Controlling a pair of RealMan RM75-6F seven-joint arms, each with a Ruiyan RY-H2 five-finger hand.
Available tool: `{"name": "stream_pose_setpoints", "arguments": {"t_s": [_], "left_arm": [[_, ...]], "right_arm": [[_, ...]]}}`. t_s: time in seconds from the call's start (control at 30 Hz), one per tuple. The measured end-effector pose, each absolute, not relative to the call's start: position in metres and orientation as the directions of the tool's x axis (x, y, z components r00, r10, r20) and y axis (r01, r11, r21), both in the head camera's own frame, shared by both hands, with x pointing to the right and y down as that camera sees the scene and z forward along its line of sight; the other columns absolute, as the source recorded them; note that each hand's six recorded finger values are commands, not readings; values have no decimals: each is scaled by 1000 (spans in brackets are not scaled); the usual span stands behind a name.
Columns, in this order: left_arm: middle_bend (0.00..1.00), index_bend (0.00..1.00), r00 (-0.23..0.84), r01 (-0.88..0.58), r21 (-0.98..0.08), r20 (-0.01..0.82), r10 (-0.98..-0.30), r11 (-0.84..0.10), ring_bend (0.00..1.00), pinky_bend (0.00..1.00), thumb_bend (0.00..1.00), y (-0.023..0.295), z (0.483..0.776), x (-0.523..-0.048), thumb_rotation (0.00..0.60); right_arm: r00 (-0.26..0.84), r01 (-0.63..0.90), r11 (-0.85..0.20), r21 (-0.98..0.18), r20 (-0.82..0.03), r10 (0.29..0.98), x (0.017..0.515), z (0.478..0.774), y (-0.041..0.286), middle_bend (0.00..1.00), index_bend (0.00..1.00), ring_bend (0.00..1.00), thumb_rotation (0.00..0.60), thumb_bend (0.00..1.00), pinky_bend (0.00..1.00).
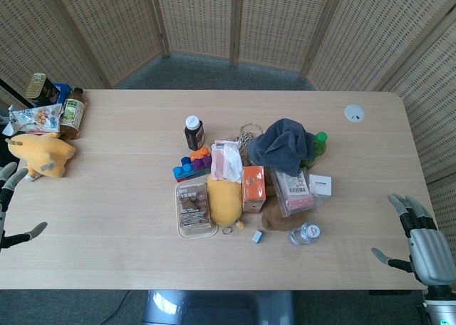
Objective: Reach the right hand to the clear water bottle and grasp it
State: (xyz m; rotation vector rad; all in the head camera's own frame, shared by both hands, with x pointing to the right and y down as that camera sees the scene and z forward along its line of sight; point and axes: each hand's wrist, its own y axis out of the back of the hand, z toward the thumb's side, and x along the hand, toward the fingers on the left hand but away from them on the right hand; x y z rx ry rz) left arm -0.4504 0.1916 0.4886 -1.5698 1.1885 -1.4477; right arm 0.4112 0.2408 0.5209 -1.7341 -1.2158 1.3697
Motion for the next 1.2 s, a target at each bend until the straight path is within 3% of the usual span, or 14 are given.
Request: {"name": "stream_pose_setpoints", "arguments": {"t_s": [0.4,0.77,0.97,1.2], "left_arm": [[0,129,-53,-161,-923,362,-931,-350,0,0,0,191,491,-453,600],[0,131,-81,-168,-927,351,-933,-335,0,0,0,187,490,-459,600],[0,134,-84,-150,-933,343,-936,-328,0,0,0,187,491,-460,600],[0,141,-83,-122,-938,337,-938,-326,0,0,0,187,491,-459,600]], "right_arm": [[122,387,-408,-827,-392,912,402,530,245,0,0,0,600,0,0],[240,667,-508,-545,-489,839,400,556,285,0,0,0,600,0,0],[306,699,-554,-453,-510,804,387,581,295,0,0,0,600,0,0],[328,693,-584,-422,-537,777,370,609,296,0,0,0,600,0,0]]}}
